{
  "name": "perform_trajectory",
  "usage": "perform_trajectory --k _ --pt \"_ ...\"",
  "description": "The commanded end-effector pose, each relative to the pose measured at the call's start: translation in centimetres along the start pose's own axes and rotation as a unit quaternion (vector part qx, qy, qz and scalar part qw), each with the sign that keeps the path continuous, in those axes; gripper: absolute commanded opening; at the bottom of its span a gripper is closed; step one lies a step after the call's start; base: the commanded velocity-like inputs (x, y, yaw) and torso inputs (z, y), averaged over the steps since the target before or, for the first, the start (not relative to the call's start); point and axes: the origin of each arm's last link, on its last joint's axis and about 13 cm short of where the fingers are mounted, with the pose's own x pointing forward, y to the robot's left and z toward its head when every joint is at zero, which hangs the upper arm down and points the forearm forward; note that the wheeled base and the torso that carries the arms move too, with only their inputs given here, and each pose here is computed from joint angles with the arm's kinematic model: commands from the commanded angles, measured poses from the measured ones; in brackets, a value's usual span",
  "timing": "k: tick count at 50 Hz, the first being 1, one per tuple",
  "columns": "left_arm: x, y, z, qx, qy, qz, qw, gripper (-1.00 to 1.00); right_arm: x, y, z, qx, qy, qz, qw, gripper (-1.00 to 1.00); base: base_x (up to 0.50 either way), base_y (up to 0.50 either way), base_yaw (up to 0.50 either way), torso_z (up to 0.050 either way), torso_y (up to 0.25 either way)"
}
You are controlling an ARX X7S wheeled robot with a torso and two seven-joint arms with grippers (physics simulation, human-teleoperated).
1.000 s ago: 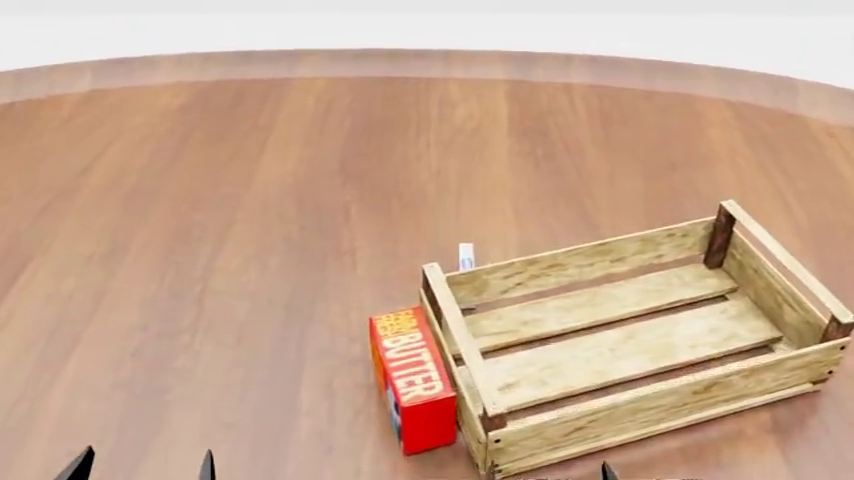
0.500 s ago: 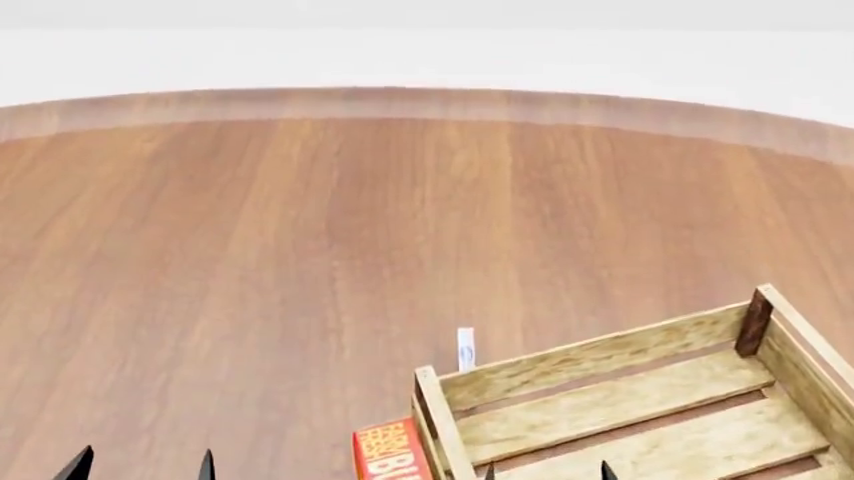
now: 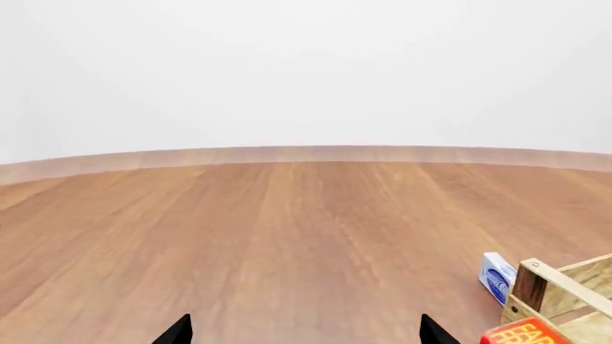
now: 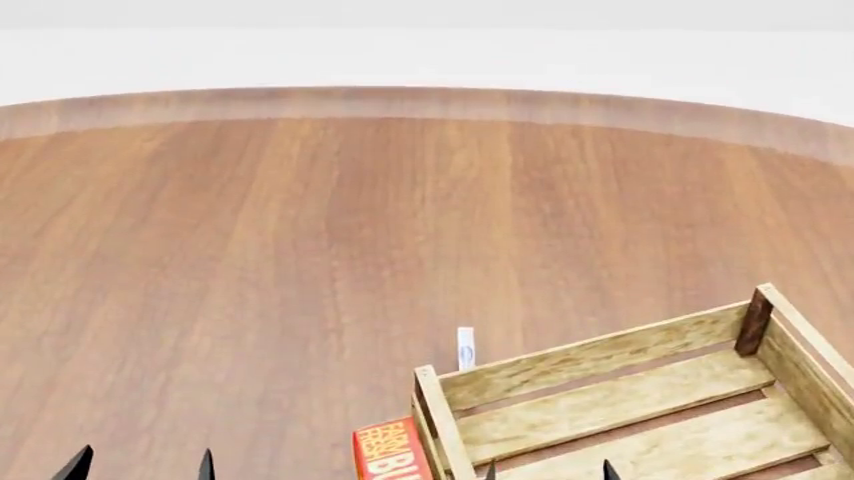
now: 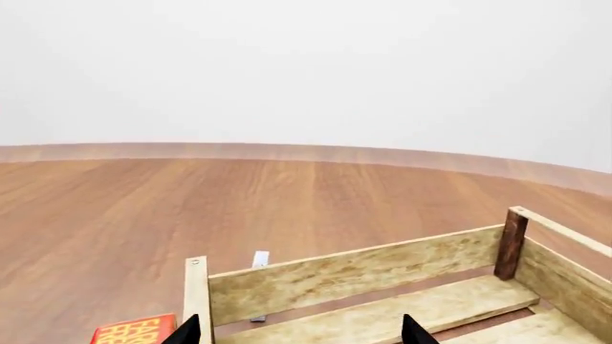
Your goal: Pick up the tomato sauce, and put it in the wooden tray.
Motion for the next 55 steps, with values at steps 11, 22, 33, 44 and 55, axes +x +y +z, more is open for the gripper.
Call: perform_trajectory --k 11,22,33,44,55 --pt "-0.1 0.1 -0.1 0.008 -0.004 -0.009 1.000 1.00 -0.2 0.3 0.0 -0.002 0.001 0.002 1.000 1.00 0.00 0.00 0.00 0.000 0.000" --pt "-0.1 0.0 -0.1 0.008 -0.004 -0.010 1.000 1.00 -0.7 0.8 0.5 0.003 -0.004 0.009 1.000 1.00 0.00 0.00 0.00 0.000 0.000" --pt "-0.4 0.1 0.1 0.008 -0.005 -0.010 1.000 1.00 -4.1 0.6 1.1 0.011 -0.004 -0.004 1.000 1.00 0.00 0.00 0.00 0.000 0.000" --pt "-0.2 0.0 -0.1 0.008 -0.005 -0.009 1.000 1.00 -8.6 1.0 2.4 -0.007 -0.039 0.006 0.999 1.00 0.00 0.00 0.00 0.000 0.000" --pt "-0.2 0.0 0.0 0.009 -0.005 -0.009 1.000 1.00 -12.3 1.1 2.6 0.014 -0.056 -0.007 0.998 1.00 0.00 0.00 0.00 0.000 0.000"
